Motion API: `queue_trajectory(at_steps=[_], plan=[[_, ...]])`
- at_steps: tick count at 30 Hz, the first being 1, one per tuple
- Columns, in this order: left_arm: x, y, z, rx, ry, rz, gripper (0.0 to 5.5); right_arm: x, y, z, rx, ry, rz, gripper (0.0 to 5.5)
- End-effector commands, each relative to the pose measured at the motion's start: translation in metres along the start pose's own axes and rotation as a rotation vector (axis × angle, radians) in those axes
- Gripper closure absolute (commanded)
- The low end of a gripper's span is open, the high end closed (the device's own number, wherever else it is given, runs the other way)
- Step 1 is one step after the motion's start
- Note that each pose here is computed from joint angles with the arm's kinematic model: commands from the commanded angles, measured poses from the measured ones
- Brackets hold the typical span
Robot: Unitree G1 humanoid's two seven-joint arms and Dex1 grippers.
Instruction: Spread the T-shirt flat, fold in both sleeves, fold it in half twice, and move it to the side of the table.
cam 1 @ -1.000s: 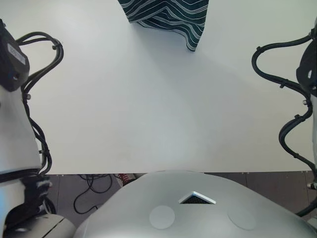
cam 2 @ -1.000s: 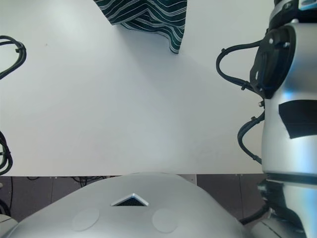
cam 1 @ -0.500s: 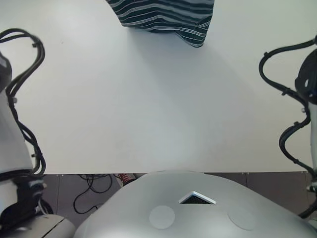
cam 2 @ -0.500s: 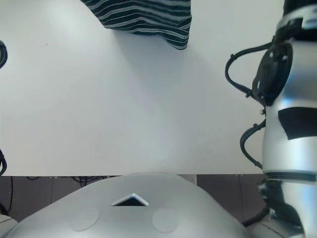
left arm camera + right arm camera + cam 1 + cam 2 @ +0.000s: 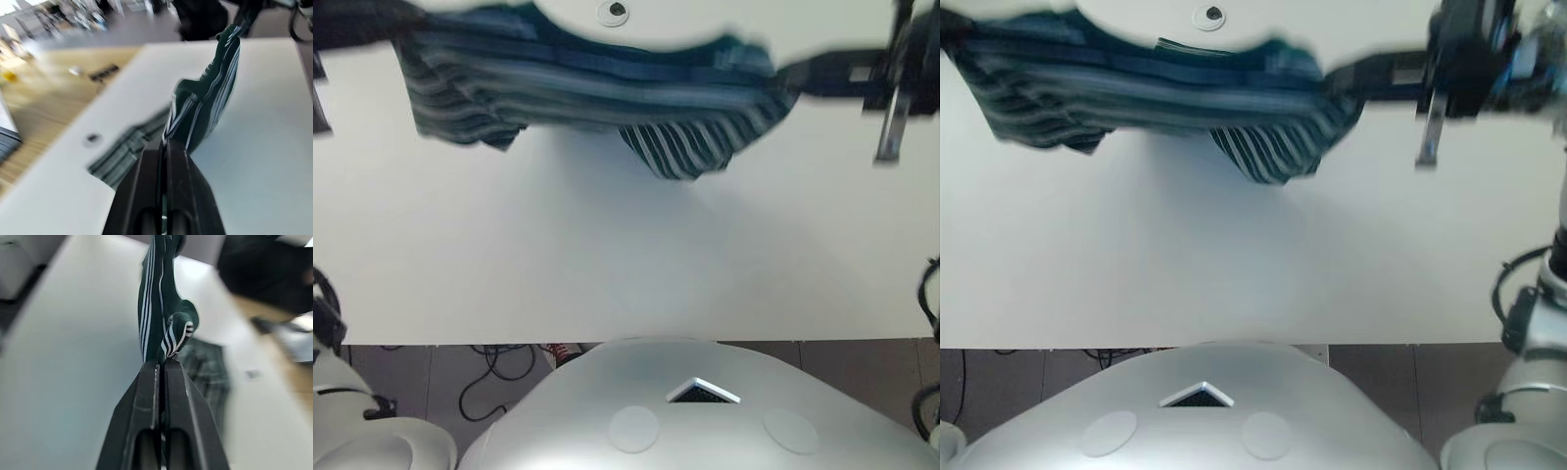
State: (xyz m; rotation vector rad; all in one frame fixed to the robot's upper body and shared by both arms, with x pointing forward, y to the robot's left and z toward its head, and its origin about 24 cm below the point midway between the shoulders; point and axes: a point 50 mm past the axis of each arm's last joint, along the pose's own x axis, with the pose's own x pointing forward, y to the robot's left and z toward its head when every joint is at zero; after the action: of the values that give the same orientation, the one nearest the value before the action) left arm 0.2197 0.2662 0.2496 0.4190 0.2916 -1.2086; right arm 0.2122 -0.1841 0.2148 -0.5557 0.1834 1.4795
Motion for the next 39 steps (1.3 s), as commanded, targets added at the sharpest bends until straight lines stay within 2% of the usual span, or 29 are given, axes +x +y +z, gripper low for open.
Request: queue_trajectory(at_steps=[1, 4, 7, 9, 12, 15, 17, 19, 20, 22, 25, 27, 31, 36, 39], plan=[[0.011, -0.04, -0.023, -0.015, 0.236, -0.143, 5.47, 0.016, 0.048, -0.007, 0.091, 0.097, 0.19, 5.5], [0.019, -0.066, -0.049, 0.01, 0.409, -0.265, 5.47, 0.03, 0.073, -0.02, 0.153, 0.144, 0.267, 5.5], [0.032, -0.092, -0.066, 0.015, 0.459, -0.366, 5.47, 0.04, 0.091, -0.036, 0.178, 0.219, 0.323, 5.5], [0.038, -0.106, -0.072, 0.016, 0.474, -0.409, 5.15, 0.042, 0.099, -0.046, 0.173, 0.267, 0.333, 5.5], [0.04, -0.12, -0.081, 0.009, 0.509, -0.452, 4.61, 0.042, 0.103, -0.054, 0.185, 0.288, 0.327, 4.85], [0.035, -0.123, -0.082, 0.015, 0.535, -0.476, 4.58, 0.029, 0.11, -0.058, 0.357, 0.216, 0.356, 4.35], [0.031, -0.105, -0.068, 0.005, 0.436, -0.39, 4.58, 0.013, 0.097, -0.052, 0.449, 0.102, 0.301, 4.35], [0.031, -0.07, -0.049, -0.02, 0.248, -0.195, 4.58, -0.007, 0.053, -0.045, 0.48, -0.047, 0.093, 4.35], [0.035, -0.05, -0.044, -0.042, 0.157, -0.078, 4.58, -0.013, 0.028, -0.043, 0.485, -0.116, -0.026, 4.54], [0.053, -0.019, -0.047, -0.097, 0.077, 0.085, 4.89, -0.011, -0.002, -0.046, 0.484, -0.153, -0.167, 4.88], [0.092, 0.006, -0.07, -0.127, 0.118, 0.219, 5.44, 0.019, -0.026, -0.076, 0.437, 0.009, -0.324, 5.46], [0.122, 0.018, -0.092, -0.122, 0.176, 0.284, 5.48, 0.043, -0.039, -0.101, 0.346, 0.15, -0.42, 5.49], [0.17, 0.027, -0.13, -0.11, 0.252, 0.36, 5.48, 0.073, -0.055, -0.132, 0.318, 0.184, -0.528, 5.49], [0.184, 0.023, -0.159, -0.129, 0.309, 0.361, 5.48, 0.096, -0.052, -0.15, 0.39, 0.153, -0.496, 5.49], [0.189, 0.022, -0.165, -0.134, 0.331, 0.355, 5.48, 0.102, -0.049, -0.168, 0.409, 0.255, -0.506, 5.49]])
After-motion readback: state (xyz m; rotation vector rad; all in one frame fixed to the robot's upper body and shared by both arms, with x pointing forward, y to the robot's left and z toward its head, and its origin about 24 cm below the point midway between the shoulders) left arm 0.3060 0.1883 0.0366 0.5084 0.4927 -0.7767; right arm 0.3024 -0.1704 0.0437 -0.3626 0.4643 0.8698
